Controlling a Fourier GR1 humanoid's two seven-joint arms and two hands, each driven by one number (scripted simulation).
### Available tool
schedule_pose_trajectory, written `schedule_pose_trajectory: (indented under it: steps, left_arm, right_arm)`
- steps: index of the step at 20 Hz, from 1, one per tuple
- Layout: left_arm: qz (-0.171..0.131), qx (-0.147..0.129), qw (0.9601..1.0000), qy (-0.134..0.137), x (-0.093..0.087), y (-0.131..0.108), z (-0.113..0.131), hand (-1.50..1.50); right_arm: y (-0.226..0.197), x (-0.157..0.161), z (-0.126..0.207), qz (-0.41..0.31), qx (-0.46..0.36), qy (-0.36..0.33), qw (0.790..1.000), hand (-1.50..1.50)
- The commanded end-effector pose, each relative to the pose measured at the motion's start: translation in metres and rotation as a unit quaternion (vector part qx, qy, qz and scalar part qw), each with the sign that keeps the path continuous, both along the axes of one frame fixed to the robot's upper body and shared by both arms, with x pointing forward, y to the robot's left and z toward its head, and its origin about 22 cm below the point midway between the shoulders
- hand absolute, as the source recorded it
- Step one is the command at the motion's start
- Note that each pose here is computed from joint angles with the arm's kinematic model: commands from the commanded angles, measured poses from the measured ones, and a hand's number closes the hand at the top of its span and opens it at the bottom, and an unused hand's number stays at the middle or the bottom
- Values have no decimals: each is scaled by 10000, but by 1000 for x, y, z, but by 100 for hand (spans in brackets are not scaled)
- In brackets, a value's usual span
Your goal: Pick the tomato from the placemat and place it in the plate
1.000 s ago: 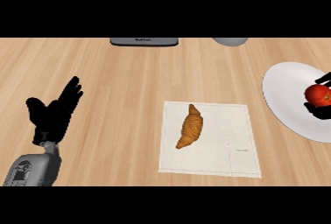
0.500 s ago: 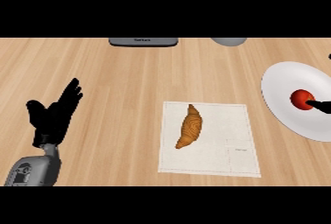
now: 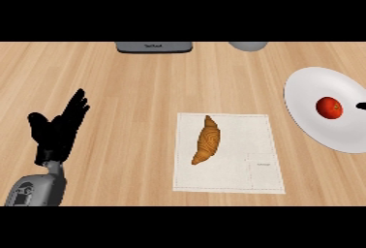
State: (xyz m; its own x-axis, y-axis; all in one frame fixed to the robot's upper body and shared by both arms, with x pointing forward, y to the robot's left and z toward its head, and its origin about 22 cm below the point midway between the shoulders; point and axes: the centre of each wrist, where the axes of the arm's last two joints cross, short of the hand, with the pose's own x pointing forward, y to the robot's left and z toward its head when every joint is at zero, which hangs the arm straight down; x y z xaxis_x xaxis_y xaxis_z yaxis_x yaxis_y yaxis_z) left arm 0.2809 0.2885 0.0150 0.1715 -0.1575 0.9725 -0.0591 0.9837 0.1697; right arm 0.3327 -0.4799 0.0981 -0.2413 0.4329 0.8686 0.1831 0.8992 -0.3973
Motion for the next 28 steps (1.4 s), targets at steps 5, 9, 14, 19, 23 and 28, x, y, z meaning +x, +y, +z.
schedule_pose_trajectory:
  steps: [5, 9, 14, 19, 23, 28]
  left_arm:
    - [-98, 76, 9999, -45, -2, -11, -1, 0]
    - [-57, 8, 10000, 40, -3, -10, 6, 0]
    - [-145, -15, 9999, 16, -1, -10, 12, 0]
    - [-223, -23, 9997, -69, -6, -17, 5, 0]
    - [-36, -9, 10000, -60, 23, -9, 15, 0]
    - [-178, -56, 9998, -111, 10, -17, 18, 0]
  right_arm:
    - [-34, -26, -6, 446, 1127, 587, 9909, -150]
    - [-42, -32, -2, 484, 908, 421, 9938, -150]
    - [-71, -59, -14, 386, 980, 260, 9941, -150]
    - [-76, -63, -17, 191, 840, 170, 9961, -150]
    - [-92, -71, 7, 157, 701, 268, 9971, -150]
    - [-103, -94, -8, -77, 499, 436, 9978, -150]
